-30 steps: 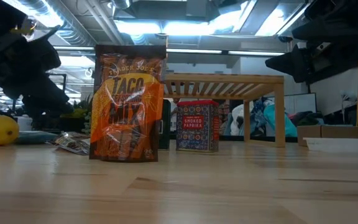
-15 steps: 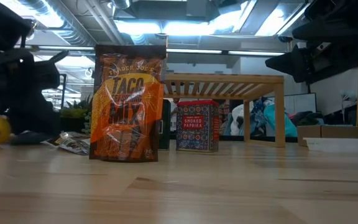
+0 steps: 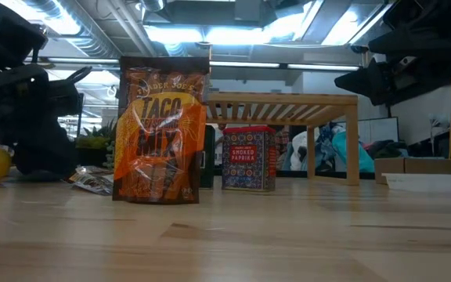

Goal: Shelf spices
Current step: Put the orange seasoning pack on the shelf

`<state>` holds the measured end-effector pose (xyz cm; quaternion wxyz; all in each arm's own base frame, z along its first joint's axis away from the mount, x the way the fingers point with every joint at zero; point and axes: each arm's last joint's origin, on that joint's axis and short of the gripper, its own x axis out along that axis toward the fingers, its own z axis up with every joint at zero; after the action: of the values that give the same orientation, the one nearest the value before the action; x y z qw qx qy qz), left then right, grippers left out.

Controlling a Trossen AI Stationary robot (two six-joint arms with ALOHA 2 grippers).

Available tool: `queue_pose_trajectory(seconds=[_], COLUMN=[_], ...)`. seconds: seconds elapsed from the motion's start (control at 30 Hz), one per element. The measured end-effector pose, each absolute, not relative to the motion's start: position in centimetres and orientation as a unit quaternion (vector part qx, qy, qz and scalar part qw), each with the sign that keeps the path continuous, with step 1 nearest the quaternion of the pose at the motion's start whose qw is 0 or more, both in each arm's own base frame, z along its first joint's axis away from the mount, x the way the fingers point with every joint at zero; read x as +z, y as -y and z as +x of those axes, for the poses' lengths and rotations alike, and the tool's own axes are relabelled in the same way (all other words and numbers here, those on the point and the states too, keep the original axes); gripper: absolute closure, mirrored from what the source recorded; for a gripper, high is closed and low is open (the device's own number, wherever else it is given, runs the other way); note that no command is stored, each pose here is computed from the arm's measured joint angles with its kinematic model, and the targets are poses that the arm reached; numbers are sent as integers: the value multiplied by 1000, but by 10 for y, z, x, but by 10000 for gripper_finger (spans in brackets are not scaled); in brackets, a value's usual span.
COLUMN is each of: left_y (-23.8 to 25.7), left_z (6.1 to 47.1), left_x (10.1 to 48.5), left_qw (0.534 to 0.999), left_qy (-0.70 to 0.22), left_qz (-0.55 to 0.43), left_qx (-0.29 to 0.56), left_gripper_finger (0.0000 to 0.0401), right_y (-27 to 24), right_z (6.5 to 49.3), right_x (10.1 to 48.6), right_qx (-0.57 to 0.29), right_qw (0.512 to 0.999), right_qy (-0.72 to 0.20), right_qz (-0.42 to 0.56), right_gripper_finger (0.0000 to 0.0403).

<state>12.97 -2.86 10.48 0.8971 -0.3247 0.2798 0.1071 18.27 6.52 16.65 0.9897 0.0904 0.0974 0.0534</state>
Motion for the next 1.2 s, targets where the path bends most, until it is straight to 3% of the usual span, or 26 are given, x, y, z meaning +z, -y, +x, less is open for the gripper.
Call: queue_pose_trajectory(seconds=[0.4, 0.77, 1.2], left_y=[31, 32, 32], left_z=[138, 141, 143], left_x=[99, 98, 101], left_qw=[898, 908, 914], left_qy=[-277, -276, -261], left_qz=[-324, -302, -299], left_qx=[105, 96, 87], left_gripper_finger=[236, 390, 400], right_y=[-65, -65, -65], right_z=[183, 183, 183], right_x=[167, 167, 166], right_qx=[53, 53, 50], right_qw=[990, 990, 986], right_qy=[-97, -98, -99], right_qz=[90, 90, 123], right_gripper_finger=[36, 36, 35])
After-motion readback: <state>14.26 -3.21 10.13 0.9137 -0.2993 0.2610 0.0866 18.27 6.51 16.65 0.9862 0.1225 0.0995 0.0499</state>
